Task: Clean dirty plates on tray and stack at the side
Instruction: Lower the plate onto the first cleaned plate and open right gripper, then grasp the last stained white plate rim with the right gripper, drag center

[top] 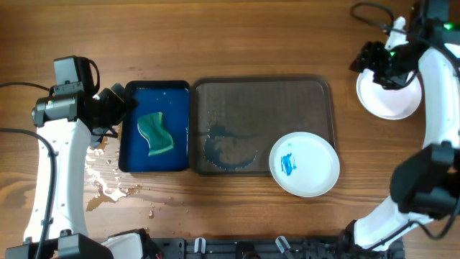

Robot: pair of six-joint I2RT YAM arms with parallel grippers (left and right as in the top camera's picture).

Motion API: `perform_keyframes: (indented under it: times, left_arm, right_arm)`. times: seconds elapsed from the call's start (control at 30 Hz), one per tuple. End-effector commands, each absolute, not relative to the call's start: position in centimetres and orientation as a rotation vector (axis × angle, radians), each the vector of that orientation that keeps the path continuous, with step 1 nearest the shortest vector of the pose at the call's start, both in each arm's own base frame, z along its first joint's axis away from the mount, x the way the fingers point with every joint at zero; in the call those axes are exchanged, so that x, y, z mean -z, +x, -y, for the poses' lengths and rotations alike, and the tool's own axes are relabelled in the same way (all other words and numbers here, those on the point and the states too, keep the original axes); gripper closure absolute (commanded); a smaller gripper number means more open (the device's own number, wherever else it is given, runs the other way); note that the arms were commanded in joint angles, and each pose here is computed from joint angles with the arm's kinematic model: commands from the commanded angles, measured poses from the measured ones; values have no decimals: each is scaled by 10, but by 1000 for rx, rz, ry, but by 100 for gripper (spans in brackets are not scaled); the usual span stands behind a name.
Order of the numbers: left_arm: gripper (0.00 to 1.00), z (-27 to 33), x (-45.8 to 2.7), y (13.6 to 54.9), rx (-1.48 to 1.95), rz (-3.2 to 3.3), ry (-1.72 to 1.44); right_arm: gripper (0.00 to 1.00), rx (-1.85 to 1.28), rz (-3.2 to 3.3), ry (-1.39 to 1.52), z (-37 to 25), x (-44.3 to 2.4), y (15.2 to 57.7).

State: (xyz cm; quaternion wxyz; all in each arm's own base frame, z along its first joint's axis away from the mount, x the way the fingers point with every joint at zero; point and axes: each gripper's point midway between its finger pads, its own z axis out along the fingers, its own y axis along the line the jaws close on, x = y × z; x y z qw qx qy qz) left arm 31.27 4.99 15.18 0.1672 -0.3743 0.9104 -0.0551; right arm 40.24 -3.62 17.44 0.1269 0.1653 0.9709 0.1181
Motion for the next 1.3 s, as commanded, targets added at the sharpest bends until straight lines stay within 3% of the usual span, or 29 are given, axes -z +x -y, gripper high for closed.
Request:
perform_keyframes:
  times: [0.0,0.07,0.37,0.57,0.77,0.9,1.07,1.13,1.23,1.27]
  left_arm:
    - [0,-46,-151,315,180,-2598,-1062]
    - [0,-46,-151,315,175,-2606,-1040]
    - [0,-46,-151,315,176,-2606,-1040]
    - [0,-46,-151,315,175,-2607,-1034]
    - [0,-45,-151,315,175,-2618,-1008]
    - [0,-45,-151,315,175,-2619,-1007]
    - [0,-45,-151,315,175,-2618,-1007]
    - [0,-45,-151,315,175,-2618,-1008]
    - [0,-45,-151,315,175,-2618,-1007]
    - [0,-45,-151,315,175,-2618,-1008]
  right_arm:
    - [28,-149,-2881,404,23,-192,375]
    - [33,-142,-2901,342,3,-203,361]
    - [32,47,-2940,393,-50,-240,267]
    - [31,161,-3175,515,-60,-150,177]
    - [34,214,-3290,817,-56,-73,125]
    - [49,46,-3202,1045,-73,-40,131]
    - [51,68,-3133,1126,-68,-25,133]
    - [58,129,-3106,1102,-60,-25,136]
    - [91,136,-3117,913,-56,-23,146]
    - [92,116,-3116,870,-58,-23,150]
